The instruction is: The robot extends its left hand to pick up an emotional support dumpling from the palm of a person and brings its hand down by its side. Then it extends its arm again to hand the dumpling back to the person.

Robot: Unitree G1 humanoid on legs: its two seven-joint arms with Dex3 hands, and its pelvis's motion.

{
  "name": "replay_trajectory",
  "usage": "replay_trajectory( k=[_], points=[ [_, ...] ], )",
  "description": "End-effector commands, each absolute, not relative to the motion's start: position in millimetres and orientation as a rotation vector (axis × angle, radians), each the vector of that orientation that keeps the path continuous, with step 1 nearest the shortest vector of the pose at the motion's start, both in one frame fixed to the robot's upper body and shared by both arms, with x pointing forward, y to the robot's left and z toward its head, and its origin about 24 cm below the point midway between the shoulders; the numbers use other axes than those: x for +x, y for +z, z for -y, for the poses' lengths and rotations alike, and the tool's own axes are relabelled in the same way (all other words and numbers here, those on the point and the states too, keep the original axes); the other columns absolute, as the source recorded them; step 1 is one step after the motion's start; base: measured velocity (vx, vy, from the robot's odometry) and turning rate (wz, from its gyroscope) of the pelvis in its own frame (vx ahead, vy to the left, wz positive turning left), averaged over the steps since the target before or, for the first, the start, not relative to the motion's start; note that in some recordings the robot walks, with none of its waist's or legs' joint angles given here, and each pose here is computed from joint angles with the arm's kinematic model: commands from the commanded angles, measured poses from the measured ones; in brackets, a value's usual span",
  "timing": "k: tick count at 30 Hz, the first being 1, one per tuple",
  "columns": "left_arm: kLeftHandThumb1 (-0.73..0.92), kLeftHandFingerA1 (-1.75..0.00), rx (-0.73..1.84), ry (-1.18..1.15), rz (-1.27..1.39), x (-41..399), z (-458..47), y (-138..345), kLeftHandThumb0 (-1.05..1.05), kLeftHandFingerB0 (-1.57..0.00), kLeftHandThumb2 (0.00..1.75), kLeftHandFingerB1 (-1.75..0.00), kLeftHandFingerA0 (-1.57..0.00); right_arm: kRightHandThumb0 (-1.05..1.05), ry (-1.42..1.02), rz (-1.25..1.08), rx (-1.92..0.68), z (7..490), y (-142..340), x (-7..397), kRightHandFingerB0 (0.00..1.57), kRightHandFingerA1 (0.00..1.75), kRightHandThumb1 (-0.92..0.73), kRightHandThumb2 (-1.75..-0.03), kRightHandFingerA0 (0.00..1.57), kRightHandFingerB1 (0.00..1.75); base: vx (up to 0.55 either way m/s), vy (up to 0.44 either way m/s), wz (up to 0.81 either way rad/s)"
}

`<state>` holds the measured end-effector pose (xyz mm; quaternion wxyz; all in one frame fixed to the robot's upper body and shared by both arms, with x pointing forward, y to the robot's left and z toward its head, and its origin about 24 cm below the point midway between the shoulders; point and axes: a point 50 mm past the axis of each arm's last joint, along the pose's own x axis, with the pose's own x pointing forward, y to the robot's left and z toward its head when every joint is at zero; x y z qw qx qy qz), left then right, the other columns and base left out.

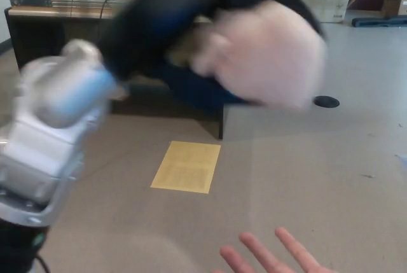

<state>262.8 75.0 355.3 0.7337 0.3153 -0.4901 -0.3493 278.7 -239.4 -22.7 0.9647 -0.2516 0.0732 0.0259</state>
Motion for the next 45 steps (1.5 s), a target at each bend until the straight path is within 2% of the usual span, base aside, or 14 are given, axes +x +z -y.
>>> replay_trajectory(
  k=[1,5,6,7,10,11,12,13,16,25,30,34,37,45],
  points=[
    [0.78,-1.63,0.946,-1.006,0.863,254,-27,329,-0.23,-0.74,0.65,-1.17,-0.74,-0.40,0.059,-0.136,-0.535,245,-15,284,0.71,0.50,-0.60,-0.58,0.79,0.45,0.00,0.000,0.00],
    [0.75,-1.57,1.046,-1.100,0.743,251,-16,314,-0.23,-0.79,0.66,-1.08,-0.75,-0.42,0.071,-0.139,-0.558,243,-16,285,0.71,0.51,-0.61,-0.59,0.81,0.45,0.00,0.000,0.00],
    [0.71,-1.55,1.070,-1.131,0.717,250,-13,305,-0.23,-0.83,0.65,-0.98,-0.76,-0.44,0.086,-0.120,-0.523,242,-15,284,0.67,0.56,-0.61,-0.59,0.81,0.46,0.00,0.000,0.00],
    [0.73,-1.56,1.085,-1.156,0.698,250,-12,298,-0.22,-0.78,0.61,-1.04,-0.75,-0.57,0.098,-0.123,-0.531,243,-15,284,0.59,0.74,-0.68,-0.60,0.85,0.41,0.00,0.000,0.00],
    [0.74,-1.51,1.113,-1.187,0.670,250,-10,289,-0.22,-0.78,0.61,-1.03,-0.76,-0.55,0.121,-0.129,-0.556,243,-14,284,0.60,0.83,-0.70,-0.61,0.88,0.42,0.00,0.000,0.00],
    [0.79,-1.60,1.141,-1.199,0.653,249,-10,284,-0.23,-0.68,0.65,-1.22,-0.70,-0.50,0.137,-0.115,-0.594,242,-13,285,0.69,0.87,-0.72,-0.62,0.91,0.48,0.00,0.000,0.00],
    [0.79,-1.60,1.154,-1.207,0.643,249,-10,281,-0.23,-0.68,0.65,-1.22,-0.70,-0.50,0.144,-0.108,-0.620,241,-12,285,0.69,0.87,-0.72,-0.62,0.91,0.48,0.00,0.000,0.00],
    [0.87,-1.74,1.173,-1.216,0.620,249,-11,277,-0.30,-0.53,0.60,-1.53,-0.72,-0.50,0.149,-0.102,-0.637,241,-12,285,0.69,0.87,-0.72,-0.62,0.91,0.48,0.00,0.000,0.00],
    [0.92,-1.75,1.212,-1.223,0.574,250,-12,270,-0.33,-0.49,0.66,-1.55,-0.75,-0.50,0.155,-0.096,-0.653,240,-10,287,0.69,0.87,-0.72,-0.62,0.91,0.48,0.00,0.000,0.00],
    [0.92,-1.59,1.262,-1.202,0.518,256,-20,271,-0.46,-0.52,0.68,-1.40,-0.72,-0.50,0.155,-0.083,-0.661,240,-6,292,0.69,0.87,-0.72,-0.62,0.91,0.48,0.00,0.000,0.00],
    [0.92,-1.68,1.207,-1.186,0.519,257,-21,269,-0.44,-0.52,0.66,-1.43,-0.62,-0.50,0.154,-0.081,-0.659,240,-6,292,0.69,0.87,-0.72,-0.62,0.91,0.48,0.00,0.000,0.00],
    [0.91,-1.58,1.227,-1.152,0.562,258,-21,272,-0.47,-0.61,0.60,-1.37,-0.70,-0.50,0.152,-0.078,-0.660,240,-5,293,0.69,0.87,-0.72,-0.62,0.91,0.48,0.00,0.000,0.00],
    [0.81,-1.45,1.218,-1.113,0.593,258,-21,278,-0.45,-0.75,0.63,-1.17,-0.76,-0.50,0.152,-0.077,-0.661,240,-4,294,0.69,0.87,-0.72,-0.62,0.91,0.48,0.00,0.000,0.00],
    [0.76,-1.36,1.218,-1.090,0.568,259,-24,287,-0.45,-0.82,0.61,-0.99,-0.78,-0.50,0.155,-0.078,-0.663,239,-4,294,0.69,0.87,-0.72,-0.62,0.91,0.48,0.00,0.000,0.00]
  ],
)
